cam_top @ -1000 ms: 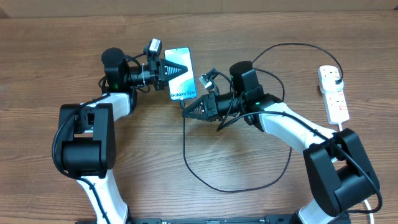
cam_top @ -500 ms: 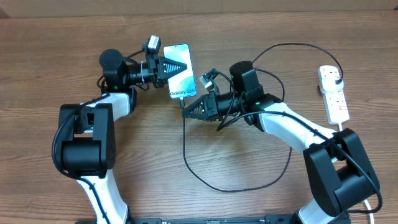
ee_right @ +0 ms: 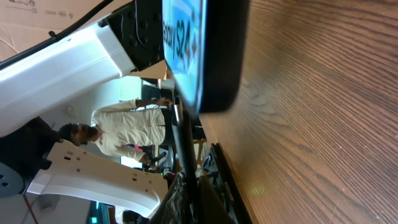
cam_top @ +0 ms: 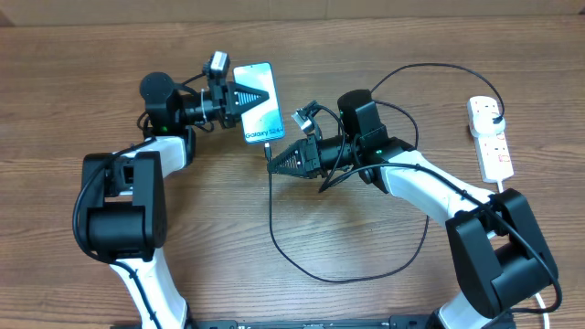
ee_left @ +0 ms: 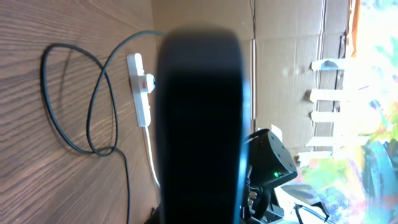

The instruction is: Plug charger to phone and switch on socket

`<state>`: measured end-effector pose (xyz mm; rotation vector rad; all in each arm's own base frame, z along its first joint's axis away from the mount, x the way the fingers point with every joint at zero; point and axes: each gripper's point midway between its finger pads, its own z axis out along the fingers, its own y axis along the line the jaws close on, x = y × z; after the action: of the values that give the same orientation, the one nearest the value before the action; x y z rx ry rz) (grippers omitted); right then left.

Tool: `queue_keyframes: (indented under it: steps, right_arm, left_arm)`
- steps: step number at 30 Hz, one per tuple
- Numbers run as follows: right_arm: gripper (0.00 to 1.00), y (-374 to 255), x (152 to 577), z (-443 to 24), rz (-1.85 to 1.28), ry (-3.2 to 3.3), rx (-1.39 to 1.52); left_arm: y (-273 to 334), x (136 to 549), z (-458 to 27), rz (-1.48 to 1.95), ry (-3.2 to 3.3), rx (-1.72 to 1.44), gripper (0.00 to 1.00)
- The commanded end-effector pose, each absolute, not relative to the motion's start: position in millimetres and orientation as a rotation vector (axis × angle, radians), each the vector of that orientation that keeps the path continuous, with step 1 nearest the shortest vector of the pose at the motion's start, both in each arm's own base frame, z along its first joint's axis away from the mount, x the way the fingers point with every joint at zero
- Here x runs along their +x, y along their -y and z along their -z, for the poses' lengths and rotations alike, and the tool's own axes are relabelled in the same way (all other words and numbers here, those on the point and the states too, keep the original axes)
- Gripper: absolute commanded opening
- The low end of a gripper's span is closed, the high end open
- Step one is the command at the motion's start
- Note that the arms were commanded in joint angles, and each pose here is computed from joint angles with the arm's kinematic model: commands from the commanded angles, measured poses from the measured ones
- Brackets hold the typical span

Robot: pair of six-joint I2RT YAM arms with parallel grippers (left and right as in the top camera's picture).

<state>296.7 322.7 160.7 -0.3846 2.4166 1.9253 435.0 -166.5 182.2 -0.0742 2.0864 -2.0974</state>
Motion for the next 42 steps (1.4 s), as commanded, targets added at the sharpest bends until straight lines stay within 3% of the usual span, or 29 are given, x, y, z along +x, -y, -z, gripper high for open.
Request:
queue_keyframes:
  steps: [1,42]
  right_arm:
    - [0.04,-320.2,298.7,-159.9,-1.94,-2.413,-0.379]
    - [0.04,-319.5,305.8,-161.1,-1.92,-2.401,-0.352]
  left_arm:
    - [165.2,438.5,-194.0,2.084,-2.065,-0.041,0.04]
    - [173.1,433.1,-196.8,2.099,-2.071,-0.002,0.05]
